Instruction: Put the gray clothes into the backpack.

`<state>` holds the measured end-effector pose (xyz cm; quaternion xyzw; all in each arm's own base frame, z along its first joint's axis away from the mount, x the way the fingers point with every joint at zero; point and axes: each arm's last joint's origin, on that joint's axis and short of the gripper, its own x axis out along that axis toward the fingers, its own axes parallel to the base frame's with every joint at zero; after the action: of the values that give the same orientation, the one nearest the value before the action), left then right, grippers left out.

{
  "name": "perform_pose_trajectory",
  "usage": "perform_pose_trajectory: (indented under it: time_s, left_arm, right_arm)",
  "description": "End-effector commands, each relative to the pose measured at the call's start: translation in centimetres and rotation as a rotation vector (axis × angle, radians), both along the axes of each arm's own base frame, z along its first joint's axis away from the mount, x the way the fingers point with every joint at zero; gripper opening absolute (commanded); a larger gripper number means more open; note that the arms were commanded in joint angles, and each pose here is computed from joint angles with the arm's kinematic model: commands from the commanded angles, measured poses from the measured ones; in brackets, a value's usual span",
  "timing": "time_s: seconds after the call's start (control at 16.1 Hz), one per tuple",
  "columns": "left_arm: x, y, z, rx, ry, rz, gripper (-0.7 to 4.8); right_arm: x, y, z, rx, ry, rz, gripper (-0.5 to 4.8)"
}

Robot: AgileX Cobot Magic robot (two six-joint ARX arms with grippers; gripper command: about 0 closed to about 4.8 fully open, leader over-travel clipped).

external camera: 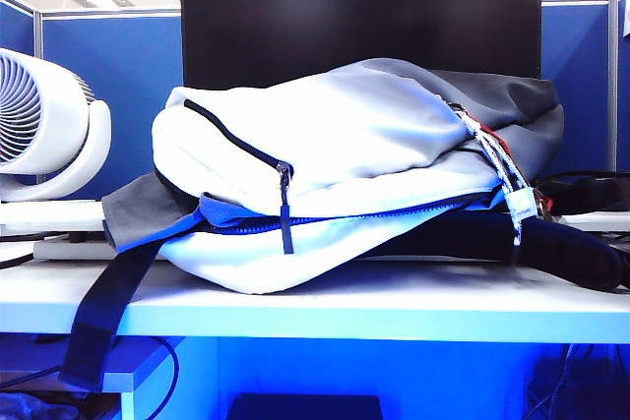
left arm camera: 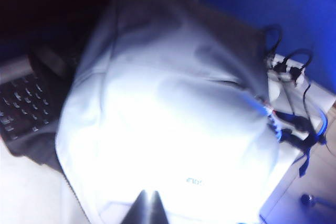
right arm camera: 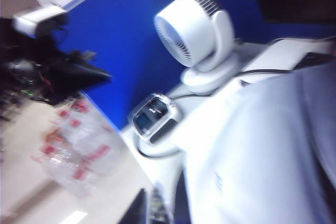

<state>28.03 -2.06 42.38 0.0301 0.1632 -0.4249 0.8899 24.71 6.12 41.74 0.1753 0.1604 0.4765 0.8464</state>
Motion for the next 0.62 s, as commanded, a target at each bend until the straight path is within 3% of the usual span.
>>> perform_pose_trajectory:
  time_s: [0.06, 0.19, 0.25, 0.44, 0.5, 0.56, 0.62]
  left_arm:
    - [-5.2, 2.0, 2.0, -0.004, -0.127, 0.072, -0.06]
    - [-8.7, 3.2, 2.6, -0.031, -0.206, 0.163, -0.06]
    - [-11.7, 3.7, 3.1, -0.049, -0.303, 0.244, -0.06]
    - [-16.0, 3.4, 4.3, -0.001, -0.456, 0.428, -0.06]
    - [-16.4, 3.3, 4.7, -0.009, -0.486, 0.432, -0.06]
    - [-16.5, 2.7, 5.2, -0.090, -0.491, 0.378, -0.06]
    - [-16.0, 2.1, 5.1, -0.151, -0.496, 0.316, -0.06]
  right_arm:
    - [-5.2, -2.1, 1.6, -0.162, -0.136, -0.158, -0.05]
    - [-8.1, -2.9, 2.4, -0.218, -0.216, -0.286, -0.05]
    - [-10.6, -3.5, 3.1, -0.259, -0.279, -0.398, -0.05]
    - [-15.4, -4.5, 5.2, -0.274, -0.466, -0.661, -0.05]
    - [-16.4, -4.9, 5.7, -0.260, -0.504, -0.765, -0.05]
    - [-17.7, -5.3, 6.4, -0.207, -0.554, -0.890, -0.05]
    - [-18.4, -5.4, 6.6, -0.132, -0.592, -0.898, -0.05]
